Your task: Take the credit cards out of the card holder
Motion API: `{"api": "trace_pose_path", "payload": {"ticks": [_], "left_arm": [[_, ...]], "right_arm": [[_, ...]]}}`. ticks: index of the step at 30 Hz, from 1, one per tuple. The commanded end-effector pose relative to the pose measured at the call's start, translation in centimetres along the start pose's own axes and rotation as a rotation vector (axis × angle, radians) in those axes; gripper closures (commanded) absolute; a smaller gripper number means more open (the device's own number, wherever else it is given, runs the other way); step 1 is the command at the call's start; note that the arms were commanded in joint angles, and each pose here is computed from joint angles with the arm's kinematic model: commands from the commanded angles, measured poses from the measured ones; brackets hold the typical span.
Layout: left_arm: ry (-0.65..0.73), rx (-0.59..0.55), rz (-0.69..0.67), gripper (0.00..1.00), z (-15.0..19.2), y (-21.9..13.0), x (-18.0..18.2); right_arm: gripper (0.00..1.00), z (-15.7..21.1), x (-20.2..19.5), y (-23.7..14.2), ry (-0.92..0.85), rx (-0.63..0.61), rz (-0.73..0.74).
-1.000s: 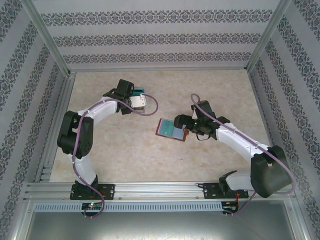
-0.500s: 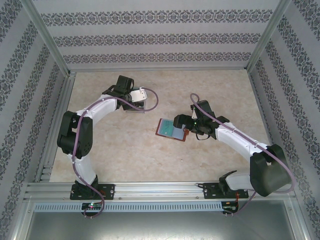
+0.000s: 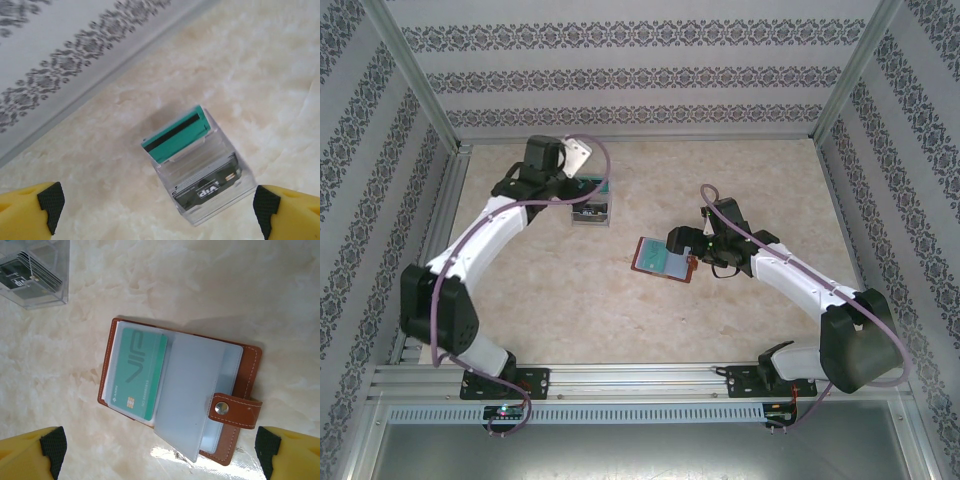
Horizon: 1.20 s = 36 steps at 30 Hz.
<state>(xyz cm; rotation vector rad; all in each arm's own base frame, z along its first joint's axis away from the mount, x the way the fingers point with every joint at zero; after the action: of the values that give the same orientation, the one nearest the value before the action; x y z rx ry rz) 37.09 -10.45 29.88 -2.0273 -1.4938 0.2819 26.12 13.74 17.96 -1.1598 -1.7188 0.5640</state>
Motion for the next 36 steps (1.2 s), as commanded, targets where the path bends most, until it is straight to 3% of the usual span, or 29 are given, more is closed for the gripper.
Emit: {"api": "trace_pose_path", "payload": {"ticks": [1, 7, 11, 16, 20, 23, 25, 33, 36], "left_arm": [[-0.304, -0.017, -0.071, 0.01, 0.9, -2.2, 1.1], [-0.715, -0.103, -0.219, 0.01, 3.7, -6.7, 2.2], [-0.833, -0.093, -0.129, 0.00, 6.0, -7.7, 1.1], [-0.991, 0.027, -0.044, 0.00, 9.9, -7.5, -0.7], [-1.089, 0.061, -0.009, 0.00, 12.6, -7.1, -1.7], [-1.122, 0.088, 0.032, 0.00, 13.7, -6.9, -2.3], [-1.126, 0.108, 0.047, 0.00, 14.1, -6.8, -2.7], [-1.142, 0.140, 0.115, 0.00, 14.8, -6.1, -4.3], [-1.143, 0.164, 0.164, 0.04, 14.8, -5.2, -5.7]], "right_arm": [[0.02, -0.3, 0.4, -0.2, -0.030, -0.010, 0.027], [0.02, 0.1, 0.4, 0.8, -0.036, 0.019, 0.043], [0.03, 0.3, 0.2, 1.9, -0.030, 0.043, 0.046], [0.09, 0.5, -0.2, 4.0, -0.021, 0.111, 0.060], [0.15, 0.7, -0.4, 5.8, -0.027, 0.162, 0.064], [0.30, 0.5, -0.3, 7.1, -0.043, 0.195, 0.044], [0.33, 0.0, 0.1, 7.6, -0.062, 0.203, 0.024], [0.35, -1.5, 1.7, 9.6, -0.120, 0.240, -0.038], [0.34, -2.1, 2.1, 9.1, -0.143, 0.231, -0.025]]}}
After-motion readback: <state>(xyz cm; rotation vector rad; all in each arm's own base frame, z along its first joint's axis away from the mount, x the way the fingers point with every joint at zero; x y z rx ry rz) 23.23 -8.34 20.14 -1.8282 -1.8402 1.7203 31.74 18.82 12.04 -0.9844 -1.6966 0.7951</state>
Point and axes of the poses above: each hand's point on the last joint's axis, 136 mm out from that joint toward the fingers, its own y axis out along the fingers, its own x axis along the line the jaws close on, z = x × y, the point moved 9 cm from there along -y, back along the fingers, and after that the axes turned 8 degrees about -y, right-handed, at the moved point
